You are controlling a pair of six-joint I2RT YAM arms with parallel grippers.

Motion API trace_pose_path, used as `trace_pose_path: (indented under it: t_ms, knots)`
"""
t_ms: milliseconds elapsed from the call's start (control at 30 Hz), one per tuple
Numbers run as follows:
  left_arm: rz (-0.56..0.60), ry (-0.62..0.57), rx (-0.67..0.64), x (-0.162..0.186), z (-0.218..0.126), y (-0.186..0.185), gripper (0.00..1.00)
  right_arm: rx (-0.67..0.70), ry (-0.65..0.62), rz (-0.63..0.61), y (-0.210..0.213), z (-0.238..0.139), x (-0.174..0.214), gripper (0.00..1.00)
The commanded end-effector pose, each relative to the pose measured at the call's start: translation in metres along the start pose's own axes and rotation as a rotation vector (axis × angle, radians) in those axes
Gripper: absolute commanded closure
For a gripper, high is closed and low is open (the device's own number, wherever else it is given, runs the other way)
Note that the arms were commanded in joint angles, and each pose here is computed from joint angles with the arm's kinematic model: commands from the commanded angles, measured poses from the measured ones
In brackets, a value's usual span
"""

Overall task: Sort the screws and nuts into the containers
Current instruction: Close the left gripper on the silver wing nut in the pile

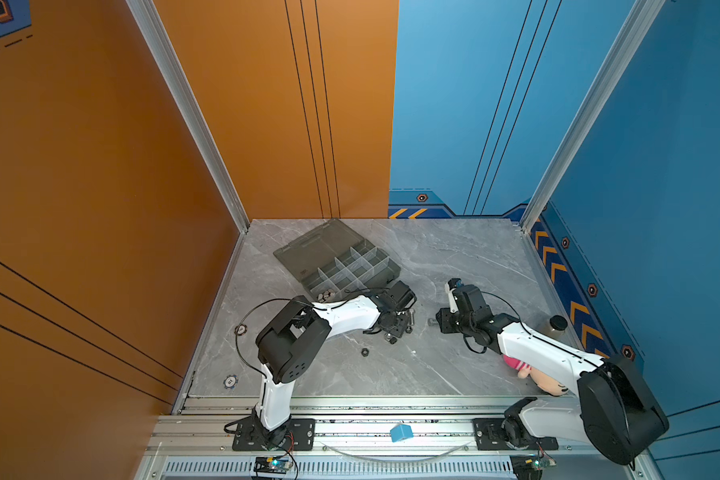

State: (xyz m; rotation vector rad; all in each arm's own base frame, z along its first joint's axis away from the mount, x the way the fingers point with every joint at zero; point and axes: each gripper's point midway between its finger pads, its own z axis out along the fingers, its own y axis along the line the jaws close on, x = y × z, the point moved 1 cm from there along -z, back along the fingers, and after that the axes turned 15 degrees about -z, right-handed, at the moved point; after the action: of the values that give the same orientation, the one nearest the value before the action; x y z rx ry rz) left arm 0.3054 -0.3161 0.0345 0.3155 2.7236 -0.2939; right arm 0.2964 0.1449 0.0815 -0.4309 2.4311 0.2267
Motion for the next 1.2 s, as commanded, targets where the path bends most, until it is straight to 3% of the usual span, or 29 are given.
trace_pose_path:
  t_ms: [0, 500, 1167]
  knots:
    - [0.017, 0.087, 0.017, 0.021, 0.010, 0.004, 0.40, 0.006, 0.008, 0.021, -0.003, 0.004, 0.003, 0.63]
    - [0.030, 0.101, 0.008, 0.027, 0.007, 0.010, 0.53, 0.002, 0.005, 0.030, -0.002, 0.006, -0.001, 0.63]
    - [0.072, 0.124, -0.001, 0.039, 0.003, 0.020, 0.53, 0.001, 0.012, 0.034, -0.002, 0.006, 0.002, 0.62]
